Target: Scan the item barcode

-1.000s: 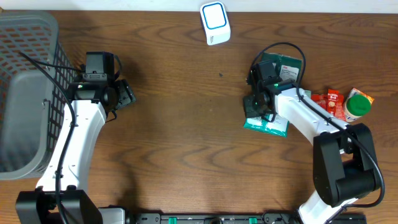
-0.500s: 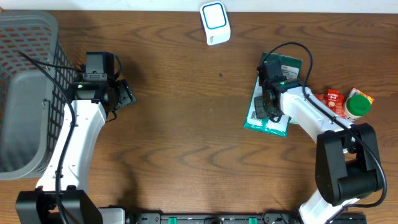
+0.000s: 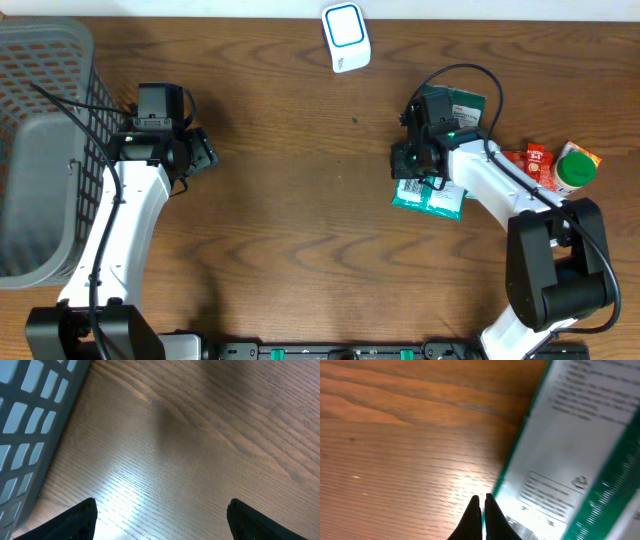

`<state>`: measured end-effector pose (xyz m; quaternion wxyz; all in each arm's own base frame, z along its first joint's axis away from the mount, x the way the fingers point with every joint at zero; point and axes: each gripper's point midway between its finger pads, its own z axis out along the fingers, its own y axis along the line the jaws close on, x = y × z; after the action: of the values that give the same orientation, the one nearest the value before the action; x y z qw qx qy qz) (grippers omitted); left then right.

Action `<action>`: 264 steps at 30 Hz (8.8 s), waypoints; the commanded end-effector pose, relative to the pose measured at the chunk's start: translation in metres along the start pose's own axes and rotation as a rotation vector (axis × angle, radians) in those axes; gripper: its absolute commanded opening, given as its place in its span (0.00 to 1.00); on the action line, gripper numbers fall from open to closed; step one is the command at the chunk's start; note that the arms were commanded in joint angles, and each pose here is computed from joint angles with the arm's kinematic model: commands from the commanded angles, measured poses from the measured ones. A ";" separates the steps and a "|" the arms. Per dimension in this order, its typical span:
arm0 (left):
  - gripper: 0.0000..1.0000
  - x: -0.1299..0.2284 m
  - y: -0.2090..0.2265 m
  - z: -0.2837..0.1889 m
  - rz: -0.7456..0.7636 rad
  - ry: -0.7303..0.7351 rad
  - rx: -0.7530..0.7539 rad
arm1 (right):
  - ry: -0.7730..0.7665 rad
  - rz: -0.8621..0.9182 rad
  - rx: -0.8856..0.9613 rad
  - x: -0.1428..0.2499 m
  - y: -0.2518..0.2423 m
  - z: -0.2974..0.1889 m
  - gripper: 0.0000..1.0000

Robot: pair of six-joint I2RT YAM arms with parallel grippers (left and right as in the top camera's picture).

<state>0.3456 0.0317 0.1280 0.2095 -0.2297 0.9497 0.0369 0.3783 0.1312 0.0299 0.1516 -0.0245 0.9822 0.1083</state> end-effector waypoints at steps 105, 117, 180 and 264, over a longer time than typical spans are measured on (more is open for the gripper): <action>0.84 -0.006 0.000 -0.005 -0.007 -0.023 0.001 | -1.328 -0.169 0.226 0.078 -0.055 -0.334 0.99; 0.84 -0.006 0.000 -0.005 -0.008 -0.023 0.001 | -1.641 -0.204 0.198 0.071 -0.057 -0.320 0.99; 0.84 -0.007 0.000 -0.008 -0.009 -0.031 0.004 | -1.184 -0.102 0.190 0.089 -0.090 -0.185 0.99; 0.84 0.061 0.030 -0.097 -0.167 -1.083 0.582 | -1.184 -0.102 0.190 0.089 -0.090 -0.185 0.99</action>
<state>0.2445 0.0205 0.2010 0.7318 -0.1903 0.6423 -0.1250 0.2465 0.0047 0.1570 0.6799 -0.0028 0.7332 0.0072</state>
